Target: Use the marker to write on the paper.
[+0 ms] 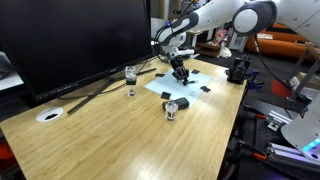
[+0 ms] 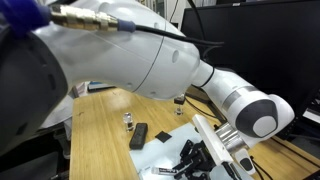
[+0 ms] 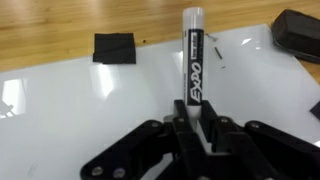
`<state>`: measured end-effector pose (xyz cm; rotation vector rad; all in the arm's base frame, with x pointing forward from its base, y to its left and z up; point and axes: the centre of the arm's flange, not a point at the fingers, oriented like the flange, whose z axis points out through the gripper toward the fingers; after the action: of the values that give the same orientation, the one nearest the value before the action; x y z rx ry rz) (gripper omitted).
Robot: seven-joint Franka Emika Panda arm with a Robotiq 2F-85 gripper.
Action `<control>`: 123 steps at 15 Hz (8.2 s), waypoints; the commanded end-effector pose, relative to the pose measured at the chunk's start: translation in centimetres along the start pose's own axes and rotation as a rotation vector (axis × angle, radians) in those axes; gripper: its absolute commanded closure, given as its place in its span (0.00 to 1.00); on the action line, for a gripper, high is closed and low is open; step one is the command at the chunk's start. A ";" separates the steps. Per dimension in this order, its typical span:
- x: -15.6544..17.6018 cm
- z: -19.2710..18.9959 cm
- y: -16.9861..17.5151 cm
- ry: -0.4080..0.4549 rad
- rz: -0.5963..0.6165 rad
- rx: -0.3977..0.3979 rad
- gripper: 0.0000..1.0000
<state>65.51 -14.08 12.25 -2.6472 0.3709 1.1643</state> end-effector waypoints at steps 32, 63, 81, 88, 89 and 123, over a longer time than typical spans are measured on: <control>-0.1 -2.0 -0.2 0.036 0.003 0.070 0.95; 2.0 -0.9 1.5 -0.049 0.028 0.091 0.95; 1.3 2.4 1.8 -0.173 0.047 0.205 0.95; 1.2 2.3 -0.5 -0.170 0.002 0.223 0.95; 1.1 2.2 -0.5 -0.162 0.003 0.223 0.95; -5.6 1.1 -9.1 -0.081 -0.601 -0.168 0.95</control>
<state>65.35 -5.46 16.88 -2.5510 -0.3678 1.0735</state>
